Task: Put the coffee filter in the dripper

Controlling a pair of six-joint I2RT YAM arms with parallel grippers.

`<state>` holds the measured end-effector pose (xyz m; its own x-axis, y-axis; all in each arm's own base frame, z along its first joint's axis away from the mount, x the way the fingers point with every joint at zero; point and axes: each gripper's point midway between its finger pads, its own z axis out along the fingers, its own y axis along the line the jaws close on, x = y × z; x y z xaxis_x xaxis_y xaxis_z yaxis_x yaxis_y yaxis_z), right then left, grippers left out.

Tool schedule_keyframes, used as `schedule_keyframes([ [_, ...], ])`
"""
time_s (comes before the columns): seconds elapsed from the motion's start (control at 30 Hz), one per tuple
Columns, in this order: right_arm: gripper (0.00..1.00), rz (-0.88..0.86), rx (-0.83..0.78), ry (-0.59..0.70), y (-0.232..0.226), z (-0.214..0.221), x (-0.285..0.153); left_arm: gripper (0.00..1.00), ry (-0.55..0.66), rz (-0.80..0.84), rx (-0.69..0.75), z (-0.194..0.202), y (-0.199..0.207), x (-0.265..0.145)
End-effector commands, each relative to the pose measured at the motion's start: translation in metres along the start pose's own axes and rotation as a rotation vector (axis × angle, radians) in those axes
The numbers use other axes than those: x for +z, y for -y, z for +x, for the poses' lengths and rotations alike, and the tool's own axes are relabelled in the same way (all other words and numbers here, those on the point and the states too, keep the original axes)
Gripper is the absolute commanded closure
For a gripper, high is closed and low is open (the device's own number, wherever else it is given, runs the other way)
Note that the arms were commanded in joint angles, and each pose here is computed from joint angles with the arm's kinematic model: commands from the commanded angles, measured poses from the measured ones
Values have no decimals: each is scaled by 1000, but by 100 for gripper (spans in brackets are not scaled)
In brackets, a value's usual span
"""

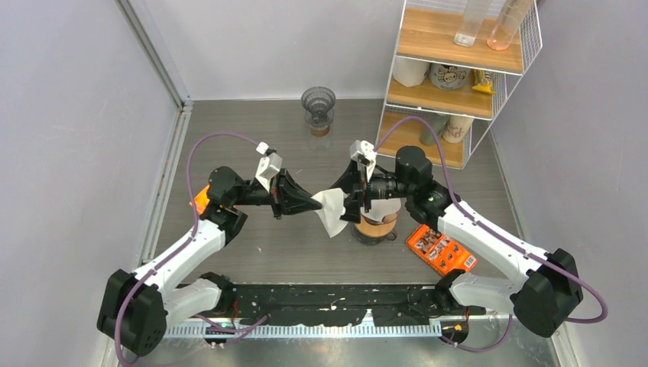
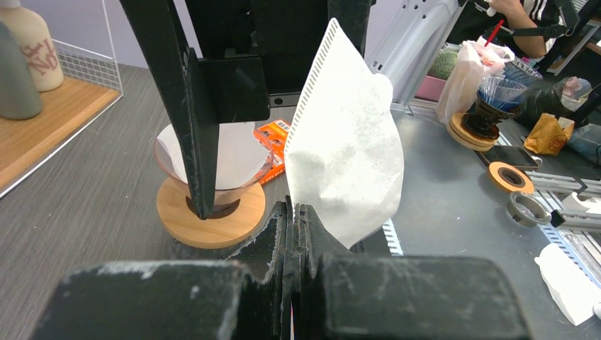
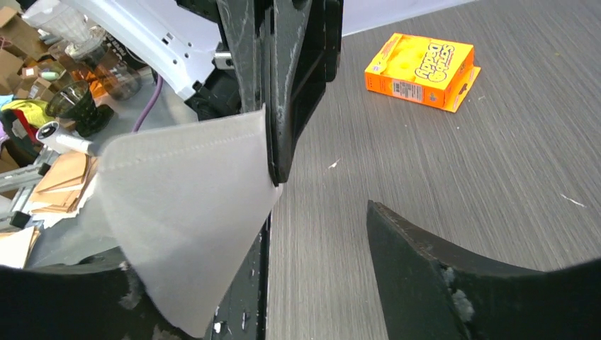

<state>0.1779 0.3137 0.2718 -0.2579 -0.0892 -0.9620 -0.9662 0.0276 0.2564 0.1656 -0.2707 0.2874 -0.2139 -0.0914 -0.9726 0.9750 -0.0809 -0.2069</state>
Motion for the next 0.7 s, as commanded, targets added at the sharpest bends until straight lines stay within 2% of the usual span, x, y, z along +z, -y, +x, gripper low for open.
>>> schedule_keyframes([
  [0.0, 26, -20, -80, 100, -12, -33, -2, 100, 29, 35, 76, -21, 7, 4],
  [0.43, 71, 12, -69, 138, -13, -44, -6, 100, 18, 54, 74, -17, 9, 3],
  [0.5, 82, 5, -66, 138, -15, -45, -6, 100, 20, 51, 73, -19, 8, 3],
  [0.53, 91, 5, -64, 140, -15, -46, -6, 100, 20, 49, 68, -18, 8, 4],
  [0.67, 95, 31, -47, 149, -13, -50, -7, 97, 26, 20, 51, -20, 3, 4],
])
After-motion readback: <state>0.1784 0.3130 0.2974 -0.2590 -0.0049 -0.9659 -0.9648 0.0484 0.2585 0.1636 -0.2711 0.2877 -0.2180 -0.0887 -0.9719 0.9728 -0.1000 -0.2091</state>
